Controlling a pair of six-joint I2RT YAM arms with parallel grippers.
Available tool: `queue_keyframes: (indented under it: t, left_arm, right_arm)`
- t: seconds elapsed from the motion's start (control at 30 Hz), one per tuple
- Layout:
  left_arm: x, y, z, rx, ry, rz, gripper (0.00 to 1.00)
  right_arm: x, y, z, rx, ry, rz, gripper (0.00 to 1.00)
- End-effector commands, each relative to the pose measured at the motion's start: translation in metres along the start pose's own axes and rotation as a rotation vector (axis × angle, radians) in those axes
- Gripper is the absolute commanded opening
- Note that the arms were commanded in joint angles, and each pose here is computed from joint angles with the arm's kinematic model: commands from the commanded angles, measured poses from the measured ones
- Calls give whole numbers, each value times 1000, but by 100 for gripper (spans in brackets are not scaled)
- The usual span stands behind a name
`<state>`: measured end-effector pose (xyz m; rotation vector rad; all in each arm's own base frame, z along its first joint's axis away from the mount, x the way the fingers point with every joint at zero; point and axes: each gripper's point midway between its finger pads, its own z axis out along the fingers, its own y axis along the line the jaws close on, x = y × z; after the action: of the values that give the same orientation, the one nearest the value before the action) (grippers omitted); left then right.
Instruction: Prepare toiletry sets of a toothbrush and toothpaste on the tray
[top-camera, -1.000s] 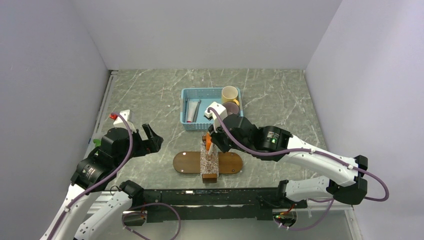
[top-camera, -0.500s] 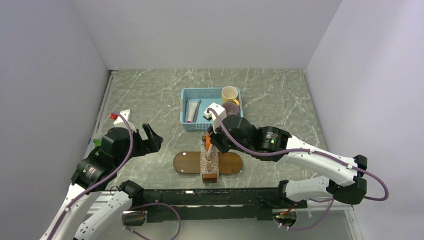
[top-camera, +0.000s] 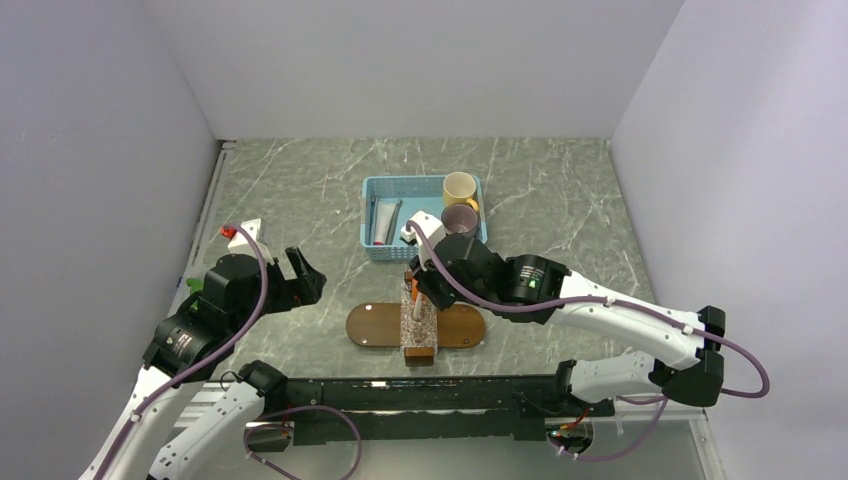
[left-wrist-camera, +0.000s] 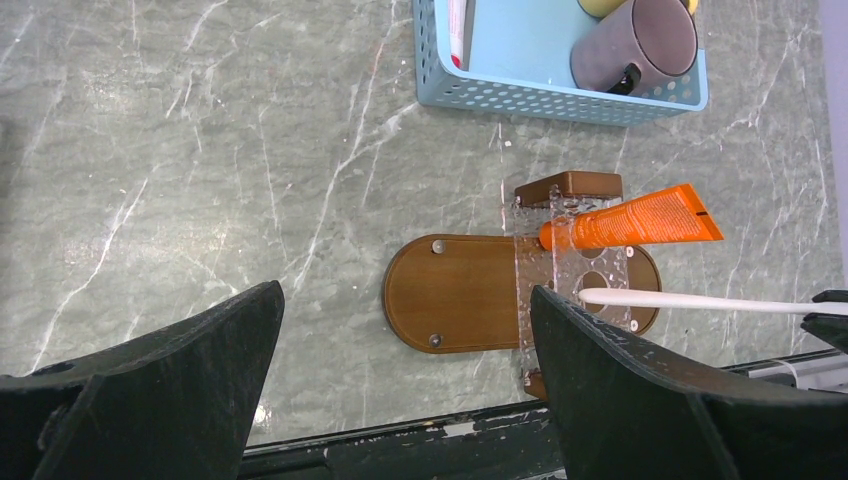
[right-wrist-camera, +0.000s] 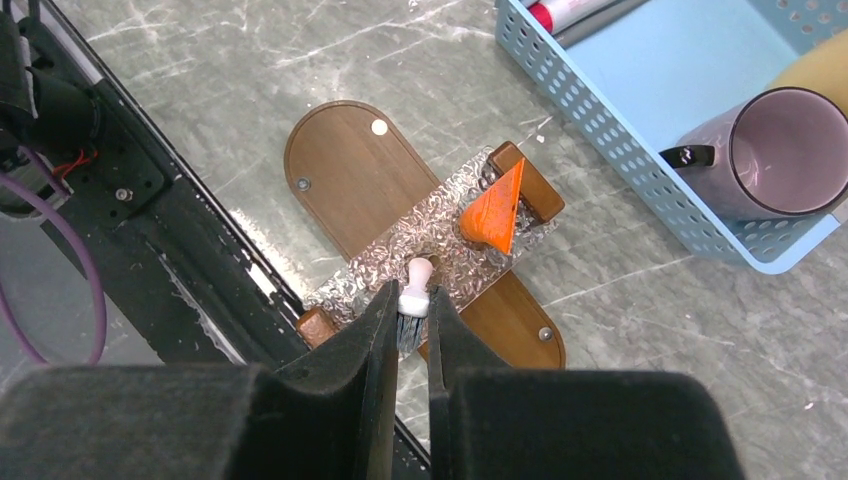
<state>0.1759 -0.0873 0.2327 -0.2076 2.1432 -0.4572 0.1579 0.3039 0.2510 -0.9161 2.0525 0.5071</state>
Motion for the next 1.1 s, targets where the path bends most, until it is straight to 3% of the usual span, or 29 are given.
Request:
queue_keyframes:
  t: [0.0, 1.07]
  left_arm:
    - [-10, 0, -3, -2, -41, 3, 99]
    - [-6, 3, 0, -8, -29, 40, 99]
  right_arm:
    - [-8, 5, 5, -13, -32, 6, 0]
    - [12, -1, 34, 52, 1, 9, 0]
